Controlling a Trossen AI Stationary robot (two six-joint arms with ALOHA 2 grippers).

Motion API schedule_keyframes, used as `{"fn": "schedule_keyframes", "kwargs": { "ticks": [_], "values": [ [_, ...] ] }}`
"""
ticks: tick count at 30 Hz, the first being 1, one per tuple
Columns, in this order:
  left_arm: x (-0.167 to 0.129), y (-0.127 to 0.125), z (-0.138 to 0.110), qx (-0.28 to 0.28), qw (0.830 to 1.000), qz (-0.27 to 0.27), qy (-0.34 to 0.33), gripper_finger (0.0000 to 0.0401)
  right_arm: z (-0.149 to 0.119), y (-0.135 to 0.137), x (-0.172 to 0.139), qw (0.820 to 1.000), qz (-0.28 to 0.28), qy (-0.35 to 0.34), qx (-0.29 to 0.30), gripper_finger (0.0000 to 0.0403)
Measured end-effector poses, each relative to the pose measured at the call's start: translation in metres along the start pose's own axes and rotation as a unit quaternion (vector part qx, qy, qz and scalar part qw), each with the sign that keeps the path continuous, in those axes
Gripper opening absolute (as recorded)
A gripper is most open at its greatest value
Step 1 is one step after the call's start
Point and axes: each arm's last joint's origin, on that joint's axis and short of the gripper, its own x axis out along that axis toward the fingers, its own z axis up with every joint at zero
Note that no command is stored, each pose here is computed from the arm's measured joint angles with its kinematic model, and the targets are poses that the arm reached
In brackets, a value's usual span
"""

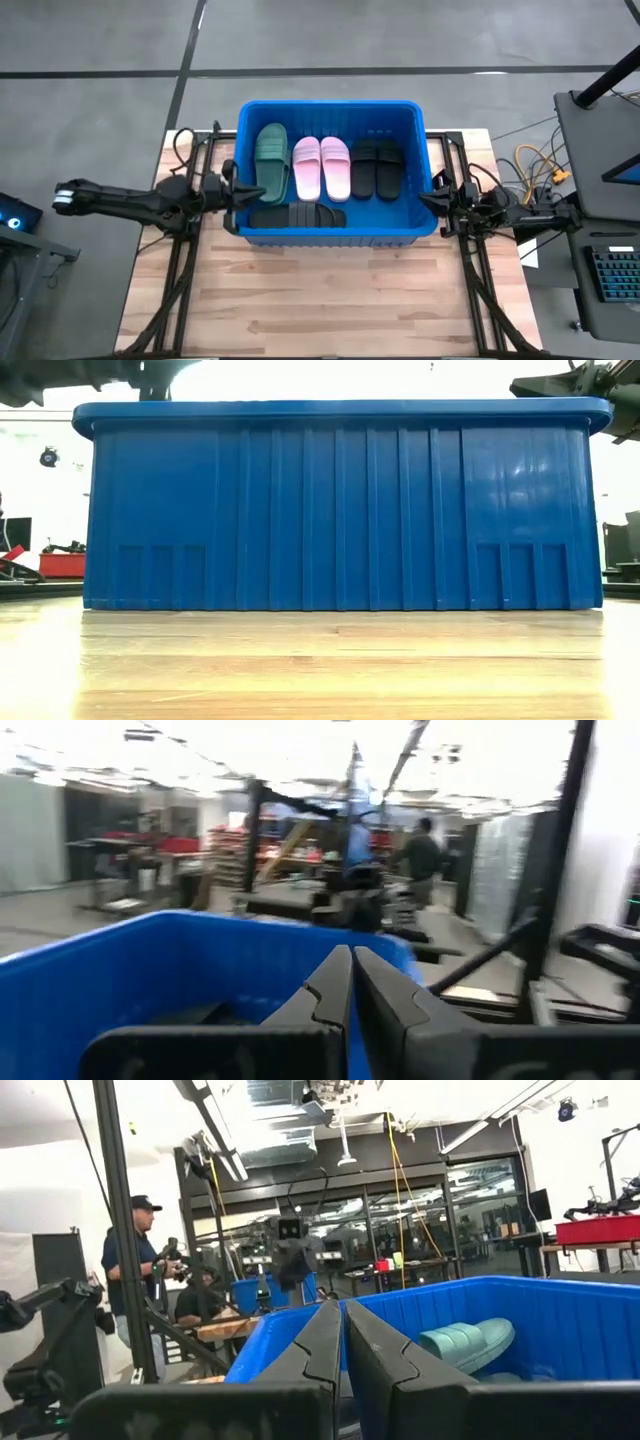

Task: Pick and place slides into bin
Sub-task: Return to home position

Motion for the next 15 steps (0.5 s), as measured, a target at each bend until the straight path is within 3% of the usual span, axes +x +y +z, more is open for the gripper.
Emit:
{"fn": "schedule_keyframes", "kwargs": {
  "ticks": [9, 15],
  "values": [
    [-0.032, 0.01, -0.037, 0.015, 0.998, 0.036, -0.048, 0.0, 0.0, 0.0, 0.0, 1.0, 0.0, 0.001, -0.001, 0.0008],
    [-0.051, 0.013, -0.026, 0.046, 0.994, 0.038, -0.09, 0.0, 0.0, 0.0, 0.0, 1.0, 0.0, 0.001, 0.0, 0.0008]
  ]
}}
